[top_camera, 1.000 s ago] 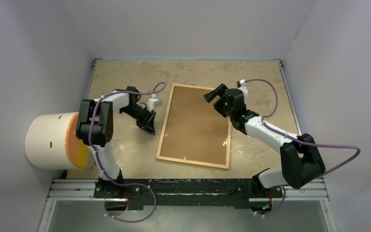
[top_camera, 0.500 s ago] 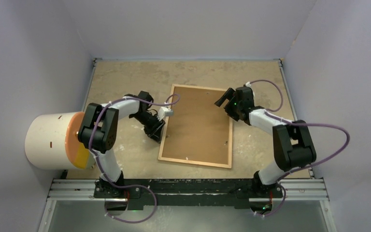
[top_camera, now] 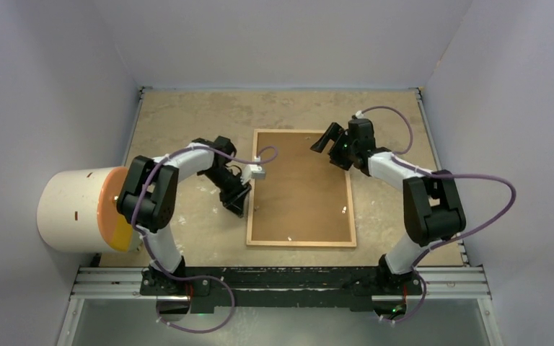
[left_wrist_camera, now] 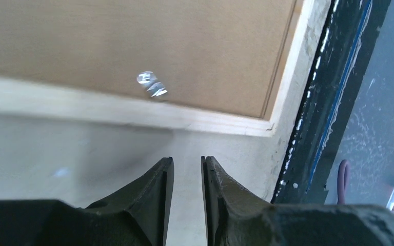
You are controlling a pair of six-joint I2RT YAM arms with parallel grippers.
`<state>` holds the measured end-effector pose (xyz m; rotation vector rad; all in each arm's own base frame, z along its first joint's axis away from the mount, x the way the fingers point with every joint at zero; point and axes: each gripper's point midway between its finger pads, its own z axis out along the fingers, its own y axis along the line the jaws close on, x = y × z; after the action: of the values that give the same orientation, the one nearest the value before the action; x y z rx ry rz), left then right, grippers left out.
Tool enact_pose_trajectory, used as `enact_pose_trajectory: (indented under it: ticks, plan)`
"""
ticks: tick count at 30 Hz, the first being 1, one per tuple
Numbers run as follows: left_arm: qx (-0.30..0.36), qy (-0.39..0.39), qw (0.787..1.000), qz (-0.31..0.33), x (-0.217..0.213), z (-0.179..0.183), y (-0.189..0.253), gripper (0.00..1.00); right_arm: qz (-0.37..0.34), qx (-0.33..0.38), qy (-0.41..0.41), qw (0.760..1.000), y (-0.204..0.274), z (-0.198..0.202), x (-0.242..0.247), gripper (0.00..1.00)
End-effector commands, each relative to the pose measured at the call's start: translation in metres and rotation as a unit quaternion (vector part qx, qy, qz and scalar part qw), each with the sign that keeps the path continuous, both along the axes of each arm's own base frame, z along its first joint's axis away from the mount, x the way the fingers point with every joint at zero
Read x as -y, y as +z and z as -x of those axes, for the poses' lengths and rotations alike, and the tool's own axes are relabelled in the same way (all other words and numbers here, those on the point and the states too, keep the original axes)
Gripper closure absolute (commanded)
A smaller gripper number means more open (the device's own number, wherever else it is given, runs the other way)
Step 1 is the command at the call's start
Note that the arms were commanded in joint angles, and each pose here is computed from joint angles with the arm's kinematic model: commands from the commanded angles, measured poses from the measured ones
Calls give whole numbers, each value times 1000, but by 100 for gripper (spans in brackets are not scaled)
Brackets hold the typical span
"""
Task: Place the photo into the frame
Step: Install the photo frame at the center of the board.
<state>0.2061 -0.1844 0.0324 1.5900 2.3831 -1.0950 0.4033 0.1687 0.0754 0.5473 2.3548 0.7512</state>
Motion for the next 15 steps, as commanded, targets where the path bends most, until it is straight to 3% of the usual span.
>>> enact_pose_trajectory:
  ticks: [1, 6, 15]
  plan:
    - [64, 77, 993, 55, -10, -66, 48, 71, -6, 63, 24, 998, 55, 5, -15, 8]
    - [-21, 185, 978, 96, -1, -109, 44, 71, -62, 44, 97, 992, 46, 68, -94, 11]
    - [-83, 214, 967, 112, 11, -120, 17, 71, -113, 11, 193, 975, 25, 167, -199, 16]
